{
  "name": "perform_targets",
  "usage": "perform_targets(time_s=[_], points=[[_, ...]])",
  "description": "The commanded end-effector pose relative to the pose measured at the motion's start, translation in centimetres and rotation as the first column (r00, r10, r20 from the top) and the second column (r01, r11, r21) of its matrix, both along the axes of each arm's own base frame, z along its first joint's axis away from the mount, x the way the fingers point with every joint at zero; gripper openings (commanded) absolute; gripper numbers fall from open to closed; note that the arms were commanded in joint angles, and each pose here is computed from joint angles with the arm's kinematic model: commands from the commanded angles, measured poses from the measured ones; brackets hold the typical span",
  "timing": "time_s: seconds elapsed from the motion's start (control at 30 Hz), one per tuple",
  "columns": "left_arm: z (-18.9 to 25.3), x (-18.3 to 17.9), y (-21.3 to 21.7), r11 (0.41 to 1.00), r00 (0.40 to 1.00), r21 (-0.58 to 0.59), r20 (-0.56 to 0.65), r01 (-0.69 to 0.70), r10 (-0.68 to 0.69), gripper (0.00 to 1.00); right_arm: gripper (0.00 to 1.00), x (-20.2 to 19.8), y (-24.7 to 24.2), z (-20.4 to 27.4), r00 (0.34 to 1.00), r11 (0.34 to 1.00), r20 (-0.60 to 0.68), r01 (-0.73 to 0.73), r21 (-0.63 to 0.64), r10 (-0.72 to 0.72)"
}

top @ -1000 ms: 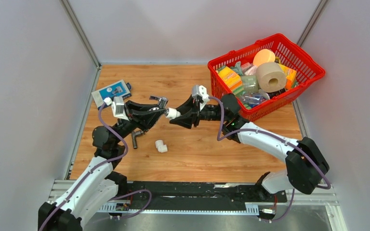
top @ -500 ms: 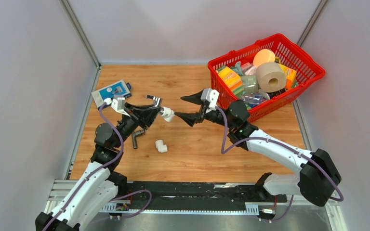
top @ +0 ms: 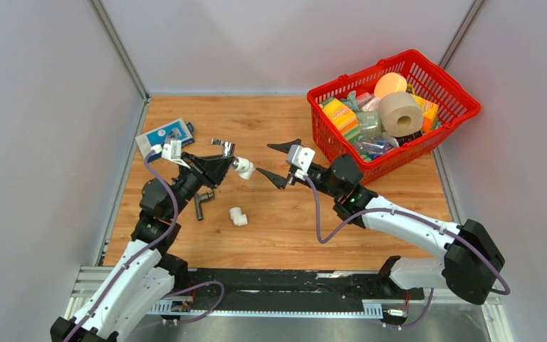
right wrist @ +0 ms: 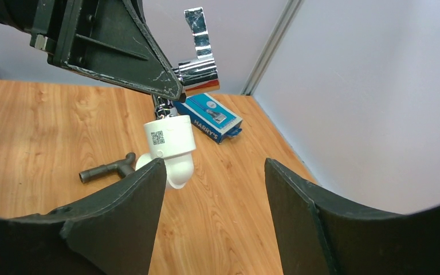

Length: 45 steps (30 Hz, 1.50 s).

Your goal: Install the water faucets

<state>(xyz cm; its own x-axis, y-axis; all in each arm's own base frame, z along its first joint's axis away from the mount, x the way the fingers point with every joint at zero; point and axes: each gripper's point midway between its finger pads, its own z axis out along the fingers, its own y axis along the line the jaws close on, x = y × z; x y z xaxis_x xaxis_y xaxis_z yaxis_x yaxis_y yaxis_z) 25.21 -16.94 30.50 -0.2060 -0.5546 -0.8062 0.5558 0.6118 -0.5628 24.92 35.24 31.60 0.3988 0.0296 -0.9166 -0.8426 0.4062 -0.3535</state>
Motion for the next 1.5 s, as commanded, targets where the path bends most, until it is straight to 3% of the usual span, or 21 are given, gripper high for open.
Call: perform_targets(time_s=[0.0, 0.57, 1.47], points=[[3.8, -0.2, 0.4, 0.998, 0.998, -0.057, 0.059, -0.016, 0.019, 0.00, 0.69, -0.1, -0.2, 0.8, 0.995, 0.999, 0.092, 0.041, -0.009, -0.040], [1.6, 1.3, 0.8, 0.991, 0.992, -0.108, -0.111, -0.075, 0.063, 0.00, 0.70, -0.9, 1.6, -0.6, 0.953, 0.993, 0.296, 0.096, -0.071, -0.071], [1.6, 1.4, 0.6, 0.985, 0.989, -0.155, -0.140, -0.073, 0.051, 0.00, 0.69, -0.5, 3.5, -3.4, 0.933, 0.979, 0.349, 0.145, -0.141, -0.088]])
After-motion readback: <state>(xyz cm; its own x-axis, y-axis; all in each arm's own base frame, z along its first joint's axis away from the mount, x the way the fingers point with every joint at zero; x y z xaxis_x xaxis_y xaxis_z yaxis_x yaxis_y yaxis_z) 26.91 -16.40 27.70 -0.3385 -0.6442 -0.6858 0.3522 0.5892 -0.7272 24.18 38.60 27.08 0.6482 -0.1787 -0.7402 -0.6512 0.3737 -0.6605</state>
